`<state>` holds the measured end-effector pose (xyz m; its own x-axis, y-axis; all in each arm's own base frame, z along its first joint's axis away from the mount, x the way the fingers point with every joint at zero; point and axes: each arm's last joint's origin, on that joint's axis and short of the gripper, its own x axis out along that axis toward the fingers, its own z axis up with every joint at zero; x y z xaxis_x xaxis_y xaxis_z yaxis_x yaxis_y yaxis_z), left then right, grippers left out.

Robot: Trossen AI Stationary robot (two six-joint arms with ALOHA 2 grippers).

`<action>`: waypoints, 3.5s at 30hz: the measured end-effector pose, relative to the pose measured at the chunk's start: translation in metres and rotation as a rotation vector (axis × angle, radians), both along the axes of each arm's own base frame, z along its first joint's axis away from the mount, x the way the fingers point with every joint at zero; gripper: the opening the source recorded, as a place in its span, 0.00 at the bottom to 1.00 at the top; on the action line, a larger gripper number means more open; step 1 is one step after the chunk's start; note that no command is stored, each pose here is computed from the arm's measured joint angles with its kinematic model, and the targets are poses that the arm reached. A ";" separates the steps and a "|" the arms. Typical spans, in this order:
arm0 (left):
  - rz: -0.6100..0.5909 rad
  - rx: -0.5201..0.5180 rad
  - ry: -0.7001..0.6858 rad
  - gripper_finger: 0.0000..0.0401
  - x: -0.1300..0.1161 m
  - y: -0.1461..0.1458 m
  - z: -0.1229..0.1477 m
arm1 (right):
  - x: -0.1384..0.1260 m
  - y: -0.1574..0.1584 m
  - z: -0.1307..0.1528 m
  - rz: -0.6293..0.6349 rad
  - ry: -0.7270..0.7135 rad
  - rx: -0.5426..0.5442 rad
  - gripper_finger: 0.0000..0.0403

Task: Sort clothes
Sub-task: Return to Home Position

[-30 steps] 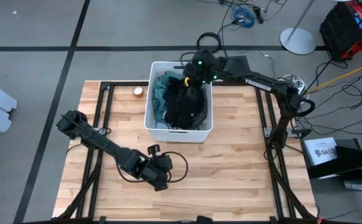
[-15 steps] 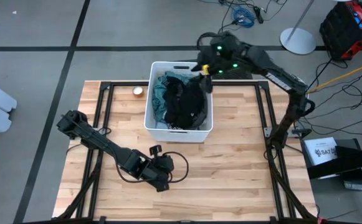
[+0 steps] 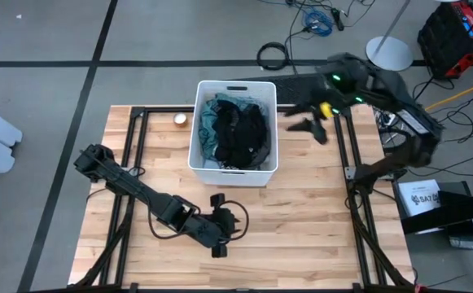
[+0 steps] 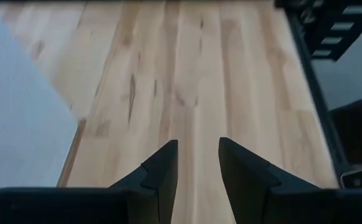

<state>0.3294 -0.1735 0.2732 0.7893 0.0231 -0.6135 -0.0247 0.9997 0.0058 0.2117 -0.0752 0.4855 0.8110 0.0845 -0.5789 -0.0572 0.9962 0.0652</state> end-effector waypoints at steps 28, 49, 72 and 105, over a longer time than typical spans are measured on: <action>-0.130 0.013 -0.372 0.31 -0.003 0.037 0.076 | -0.078 0.057 -0.188 0.147 -0.487 0.256 0.49; 0.086 0.136 -0.302 0.31 -0.120 0.099 0.122 | -0.133 0.069 -0.232 0.055 -0.674 0.245 0.49; 0.167 -0.137 -0.651 0.31 -0.218 0.138 -0.008 | -0.122 0.064 -0.289 -0.049 -0.593 0.280 0.49; 0.165 -0.196 -0.758 0.31 -0.251 0.153 -0.060 | -0.117 0.061 -0.309 -0.089 -0.583 0.239 0.49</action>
